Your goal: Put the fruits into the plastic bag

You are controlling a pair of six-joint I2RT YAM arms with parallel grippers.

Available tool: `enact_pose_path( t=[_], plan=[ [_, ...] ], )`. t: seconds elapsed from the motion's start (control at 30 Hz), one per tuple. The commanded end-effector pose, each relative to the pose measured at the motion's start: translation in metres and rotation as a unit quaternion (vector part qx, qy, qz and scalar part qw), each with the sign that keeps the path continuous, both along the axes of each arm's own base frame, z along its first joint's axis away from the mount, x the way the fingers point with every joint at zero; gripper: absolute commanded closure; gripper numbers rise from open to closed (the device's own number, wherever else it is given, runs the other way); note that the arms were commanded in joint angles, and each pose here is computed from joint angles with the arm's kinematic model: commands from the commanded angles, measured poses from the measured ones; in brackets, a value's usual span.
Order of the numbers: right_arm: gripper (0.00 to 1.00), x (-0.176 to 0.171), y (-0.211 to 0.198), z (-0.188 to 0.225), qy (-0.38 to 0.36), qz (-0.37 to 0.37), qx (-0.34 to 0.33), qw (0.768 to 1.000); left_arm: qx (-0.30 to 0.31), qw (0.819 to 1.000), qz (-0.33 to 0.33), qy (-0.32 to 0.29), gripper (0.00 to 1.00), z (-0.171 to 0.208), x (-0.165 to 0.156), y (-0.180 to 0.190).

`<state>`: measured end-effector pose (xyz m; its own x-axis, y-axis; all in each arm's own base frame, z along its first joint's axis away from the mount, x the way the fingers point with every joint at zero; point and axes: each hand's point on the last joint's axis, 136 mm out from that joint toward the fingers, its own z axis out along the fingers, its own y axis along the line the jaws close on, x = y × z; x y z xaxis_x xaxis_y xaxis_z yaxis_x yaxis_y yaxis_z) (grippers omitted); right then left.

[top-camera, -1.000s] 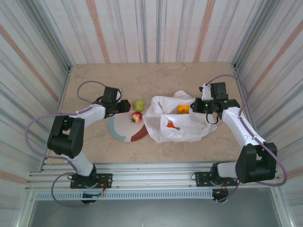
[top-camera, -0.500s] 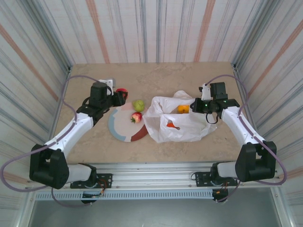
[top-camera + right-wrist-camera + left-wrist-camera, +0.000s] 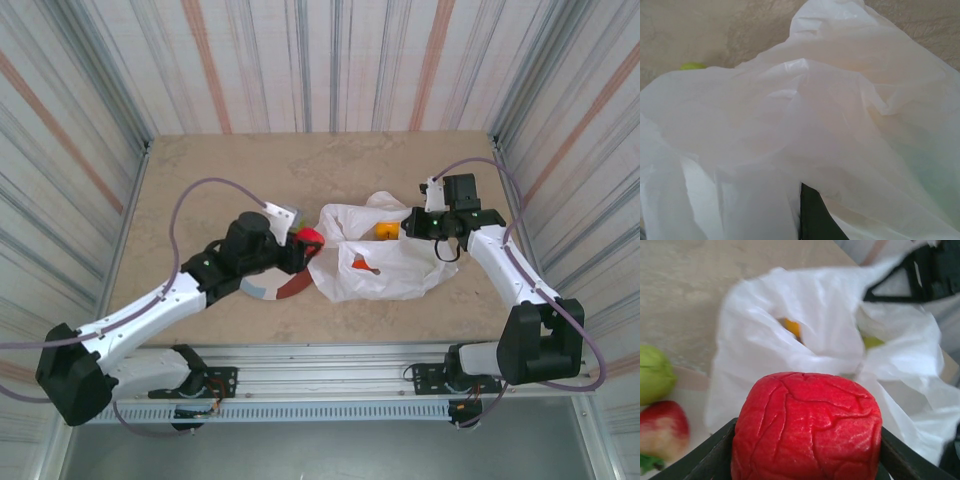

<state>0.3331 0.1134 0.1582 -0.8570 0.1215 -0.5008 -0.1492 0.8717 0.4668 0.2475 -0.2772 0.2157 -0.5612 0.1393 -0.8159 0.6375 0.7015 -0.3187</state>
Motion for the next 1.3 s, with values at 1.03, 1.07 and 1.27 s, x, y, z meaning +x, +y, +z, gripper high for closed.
enact_pose_path(
  t=[1.03, 1.07, 1.27],
  plan=[
    [1.0, -0.003, 0.002, -0.002, 0.0, 0.008, -0.001, 1.0, 0.047, 0.989, -0.128, 0.057, 0.36, -0.096, 0.009, -0.153],
    [1.0, -0.004, 0.002, -0.002, -0.001, 0.007, -0.002, 1.0, 0.048, 0.988, -0.135, 0.06, 0.36, -0.099, 0.007, -0.158],
    [1.0, -0.004, 0.0, -0.004, 0.002, 0.005, 0.0, 1.0, 0.053, 0.982, -0.162, 0.083, 0.33, -0.118, -0.004, -0.177]
  ],
)
